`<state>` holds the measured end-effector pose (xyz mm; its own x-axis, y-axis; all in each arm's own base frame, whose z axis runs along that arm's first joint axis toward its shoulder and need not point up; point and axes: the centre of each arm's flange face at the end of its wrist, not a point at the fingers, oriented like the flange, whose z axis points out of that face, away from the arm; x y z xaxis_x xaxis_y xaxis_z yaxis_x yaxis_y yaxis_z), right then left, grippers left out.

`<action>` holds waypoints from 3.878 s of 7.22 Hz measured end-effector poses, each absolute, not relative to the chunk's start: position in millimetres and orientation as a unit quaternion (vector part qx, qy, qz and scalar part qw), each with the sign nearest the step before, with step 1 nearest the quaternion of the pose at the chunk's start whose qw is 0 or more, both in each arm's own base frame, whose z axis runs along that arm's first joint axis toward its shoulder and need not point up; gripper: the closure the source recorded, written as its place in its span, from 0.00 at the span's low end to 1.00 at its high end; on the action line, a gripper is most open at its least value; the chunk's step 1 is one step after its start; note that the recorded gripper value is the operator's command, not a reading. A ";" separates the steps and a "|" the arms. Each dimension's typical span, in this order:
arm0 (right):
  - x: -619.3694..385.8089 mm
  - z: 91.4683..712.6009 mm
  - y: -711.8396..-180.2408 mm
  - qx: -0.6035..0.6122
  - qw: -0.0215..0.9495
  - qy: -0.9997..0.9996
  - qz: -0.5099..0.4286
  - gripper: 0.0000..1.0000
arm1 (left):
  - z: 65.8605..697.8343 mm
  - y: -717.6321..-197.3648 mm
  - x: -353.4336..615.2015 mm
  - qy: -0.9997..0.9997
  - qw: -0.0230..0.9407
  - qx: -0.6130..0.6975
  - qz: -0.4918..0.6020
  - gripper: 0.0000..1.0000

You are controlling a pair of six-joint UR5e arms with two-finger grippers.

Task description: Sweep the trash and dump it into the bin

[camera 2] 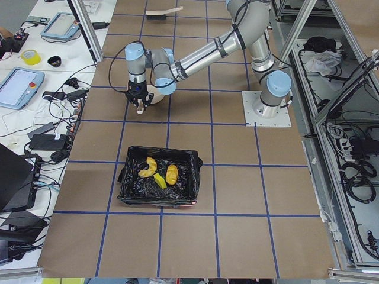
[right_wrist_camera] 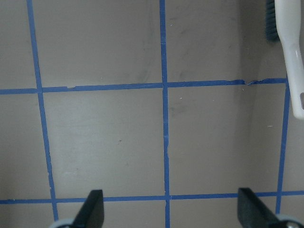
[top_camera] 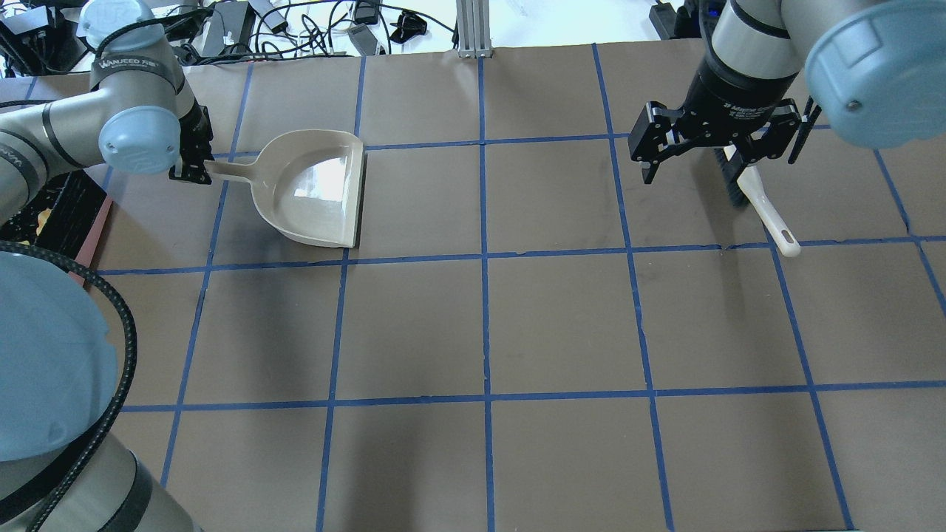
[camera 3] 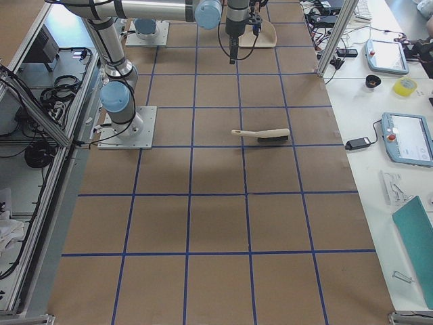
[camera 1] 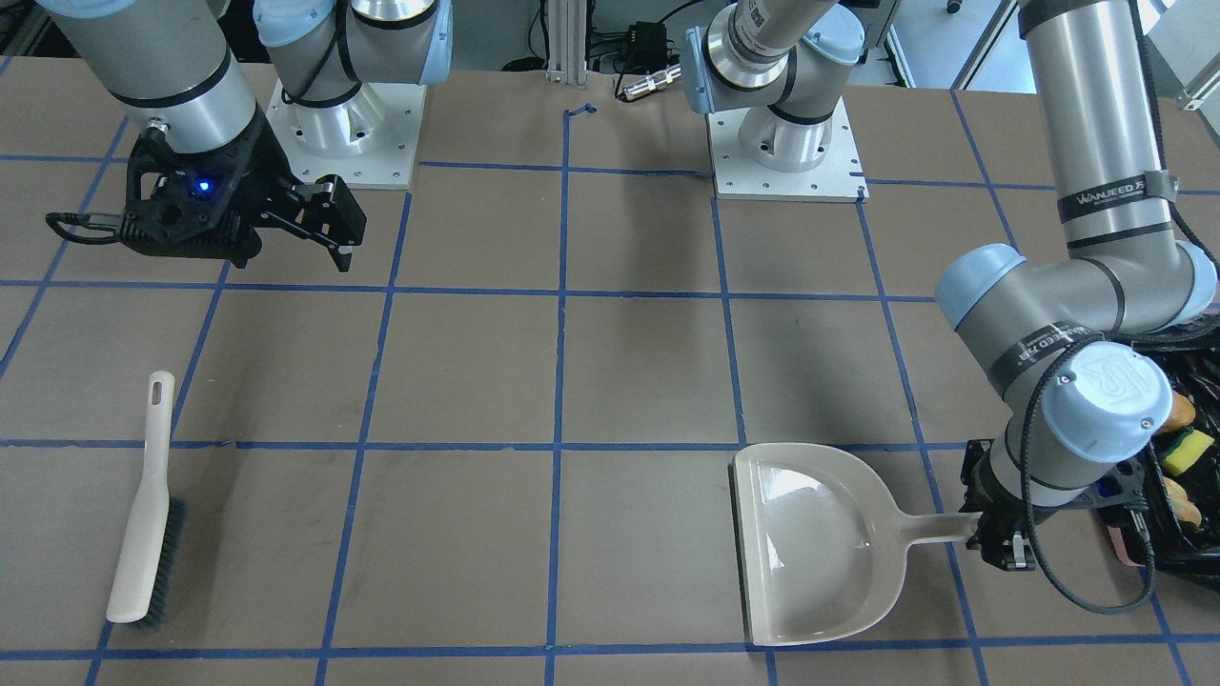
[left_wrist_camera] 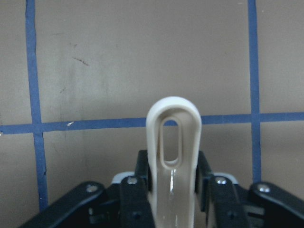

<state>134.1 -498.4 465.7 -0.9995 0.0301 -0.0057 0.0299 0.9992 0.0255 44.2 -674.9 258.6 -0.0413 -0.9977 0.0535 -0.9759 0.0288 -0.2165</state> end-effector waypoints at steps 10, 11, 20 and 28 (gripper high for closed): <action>145.5 462.5 -498.7 0.015 -0.004 1.000 0.011 0.00 | 258.6 -665.2 41.0 0.716 0.058 -0.687 -0.111 0.15; 145.3 463.0 -499.3 0.015 -0.004 1.000 0.008 0.00 | 268.1 -667.2 43.0 0.714 0.061 -0.687 -0.121 0.04; 145.7 464.0 -499.5 0.013 -0.004 1.000 0.004 0.00 | 390.4 -668.3 100.2 0.846 0.088 -0.502 -0.159 0.00; 146.0 462.2 -500.5 0.015 -0.004 1.000 0.005 0.00 | 447.7 -610.2 -13.1 0.970 0.022 -0.231 -0.069 0.00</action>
<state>146.0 -500.5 462.2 -0.9995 0.0310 0.0073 0.0310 0.9995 0.0103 -13.1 -610.2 447.7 -0.8927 -0.4504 -0.0108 -0.4443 0.8841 -0.1446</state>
